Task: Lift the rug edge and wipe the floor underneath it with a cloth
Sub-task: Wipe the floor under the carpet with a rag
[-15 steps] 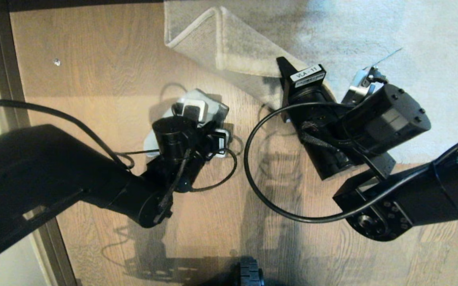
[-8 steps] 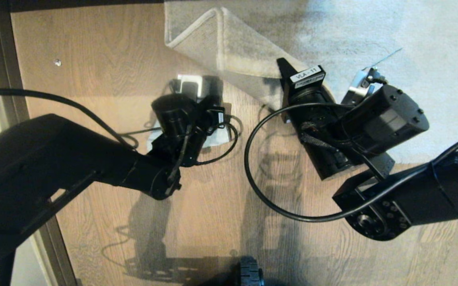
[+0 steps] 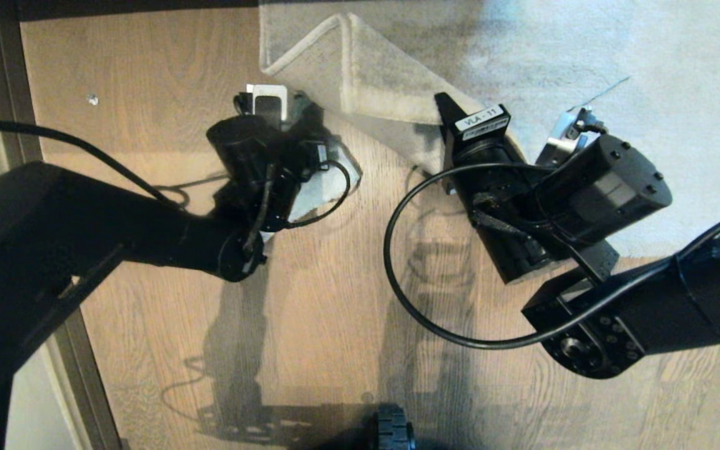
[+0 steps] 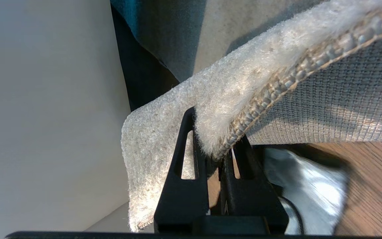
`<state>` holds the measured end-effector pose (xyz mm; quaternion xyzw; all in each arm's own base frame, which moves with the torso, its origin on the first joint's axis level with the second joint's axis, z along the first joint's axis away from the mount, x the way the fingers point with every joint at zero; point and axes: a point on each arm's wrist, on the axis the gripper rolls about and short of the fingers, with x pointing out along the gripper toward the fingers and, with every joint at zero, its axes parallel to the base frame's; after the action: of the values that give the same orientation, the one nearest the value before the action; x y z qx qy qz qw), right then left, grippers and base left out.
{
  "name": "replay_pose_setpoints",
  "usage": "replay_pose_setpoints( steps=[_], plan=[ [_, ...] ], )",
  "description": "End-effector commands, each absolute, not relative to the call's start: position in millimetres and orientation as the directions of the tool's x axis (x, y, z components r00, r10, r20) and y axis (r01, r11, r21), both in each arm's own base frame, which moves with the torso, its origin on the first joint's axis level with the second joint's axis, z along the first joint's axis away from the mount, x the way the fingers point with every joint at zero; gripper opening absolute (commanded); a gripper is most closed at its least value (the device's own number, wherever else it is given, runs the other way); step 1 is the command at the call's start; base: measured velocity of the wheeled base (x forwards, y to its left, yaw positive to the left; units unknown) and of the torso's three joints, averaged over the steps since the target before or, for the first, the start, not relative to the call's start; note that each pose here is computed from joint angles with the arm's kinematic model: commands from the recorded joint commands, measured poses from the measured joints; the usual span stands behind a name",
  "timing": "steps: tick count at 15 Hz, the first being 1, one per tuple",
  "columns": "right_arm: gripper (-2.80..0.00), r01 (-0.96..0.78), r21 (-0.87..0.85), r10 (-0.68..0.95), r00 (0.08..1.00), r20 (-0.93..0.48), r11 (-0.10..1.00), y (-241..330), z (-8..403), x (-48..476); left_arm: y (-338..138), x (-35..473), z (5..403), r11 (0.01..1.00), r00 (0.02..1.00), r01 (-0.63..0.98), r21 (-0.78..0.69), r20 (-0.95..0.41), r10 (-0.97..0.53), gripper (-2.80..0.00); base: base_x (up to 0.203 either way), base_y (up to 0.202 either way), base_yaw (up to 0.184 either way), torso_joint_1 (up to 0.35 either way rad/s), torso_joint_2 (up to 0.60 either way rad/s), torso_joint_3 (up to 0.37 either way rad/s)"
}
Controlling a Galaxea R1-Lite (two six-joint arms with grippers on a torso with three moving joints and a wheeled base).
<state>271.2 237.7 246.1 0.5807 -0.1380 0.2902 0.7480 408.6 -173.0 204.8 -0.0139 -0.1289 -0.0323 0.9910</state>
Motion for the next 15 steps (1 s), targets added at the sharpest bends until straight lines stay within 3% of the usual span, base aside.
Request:
replay_pose_setpoints(
  steps=[1,7,15],
  plan=[
    [-2.80,-0.622,0.773,0.255,0.773,0.580,0.126,236,250,269,-153,418,202,1.000,0.968,0.014,-0.019,0.250,-0.009,-2.80,0.000,0.000,0.000,0.000,0.00,0.000],
    [-2.80,-0.630,0.767,0.249,0.767,0.591,0.121,236,253,269,-157,399,200,0.999,0.976,0.034,-0.008,0.217,-0.031,-2.80,0.000,0.000,0.000,0.000,0.00,0.000],
    [-2.80,-0.632,0.765,0.249,0.766,0.593,0.122,237,254,270,-194,317,157,0.983,0.973,0.185,0.017,0.136,-0.186,-2.80,0.000,0.000,0.000,0.000,0.00,0.000]
  ],
)
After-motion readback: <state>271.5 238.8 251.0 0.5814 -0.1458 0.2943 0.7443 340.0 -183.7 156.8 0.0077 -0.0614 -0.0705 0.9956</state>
